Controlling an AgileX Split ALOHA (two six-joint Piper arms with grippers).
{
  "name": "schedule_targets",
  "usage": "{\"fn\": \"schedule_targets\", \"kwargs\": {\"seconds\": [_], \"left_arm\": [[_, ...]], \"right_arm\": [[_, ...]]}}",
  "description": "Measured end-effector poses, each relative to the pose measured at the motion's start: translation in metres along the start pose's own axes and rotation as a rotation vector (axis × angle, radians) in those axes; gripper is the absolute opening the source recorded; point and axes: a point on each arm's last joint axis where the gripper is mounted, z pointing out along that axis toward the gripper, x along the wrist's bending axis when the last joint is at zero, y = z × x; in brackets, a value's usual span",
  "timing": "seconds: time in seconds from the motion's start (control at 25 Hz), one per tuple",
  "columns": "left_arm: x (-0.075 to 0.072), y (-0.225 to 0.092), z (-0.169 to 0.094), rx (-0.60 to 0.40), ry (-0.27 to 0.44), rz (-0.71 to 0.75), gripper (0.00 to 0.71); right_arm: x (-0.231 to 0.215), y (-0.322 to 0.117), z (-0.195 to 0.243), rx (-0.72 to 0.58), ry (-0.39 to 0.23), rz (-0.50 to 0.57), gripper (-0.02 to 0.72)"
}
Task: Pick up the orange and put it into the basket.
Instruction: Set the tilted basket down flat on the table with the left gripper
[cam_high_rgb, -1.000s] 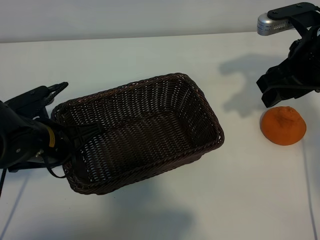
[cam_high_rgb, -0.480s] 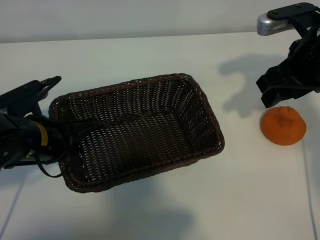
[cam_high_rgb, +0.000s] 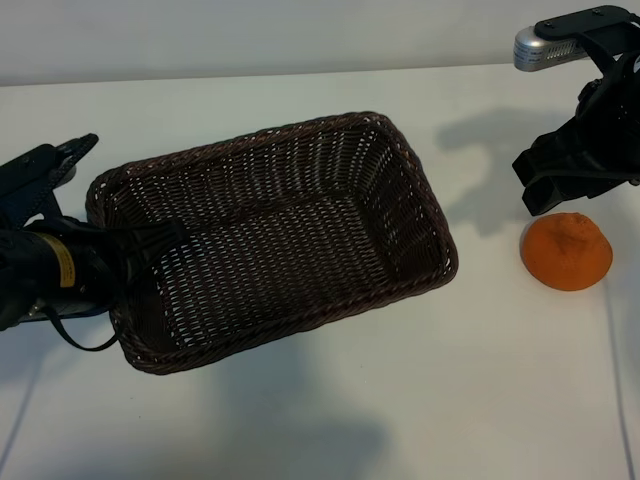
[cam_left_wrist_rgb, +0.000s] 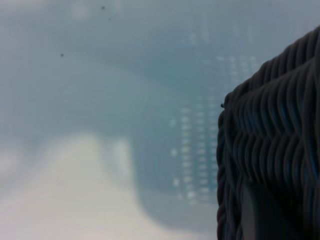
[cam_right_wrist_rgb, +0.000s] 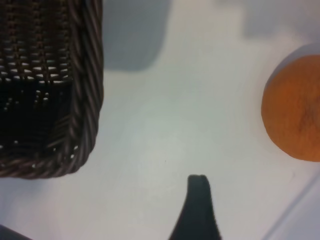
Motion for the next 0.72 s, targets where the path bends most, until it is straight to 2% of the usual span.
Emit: {"fn": "schedule_targets", "kwargs": {"seconds": [0.16, 0.32, 0.44, 0.6, 0.72], "left_arm": [[0.005, 0.011, -0.001, -0.005, -0.002, -0.009, 0.156], [0.005, 0.03, -0.008, 0.014, -0.036, 0.046, 0.156], [0.001, 0.045, -0.006, 0.064, -0.073, 0.115, 0.156], [-0.009, 0.056, 0.005, 0.141, -0.161, 0.196, 0.156], [-0.017, 0.063, 0.019, 0.174, -0.186, 0.22, 0.156]], "right_arm": [[0.0, 0.0, 0.0, 0.0, 0.0, 0.0, 0.559], [0.0, 0.0, 0.0, 0.001, 0.0, 0.0, 0.559], [0.0, 0.0, 0.0, 0.001, 0.0, 0.0, 0.559], [0.0, 0.0, 0.0, 0.001, 0.0, 0.0, 0.559], [0.0, 0.0, 0.0, 0.001, 0.0, 0.0, 0.559]]}}
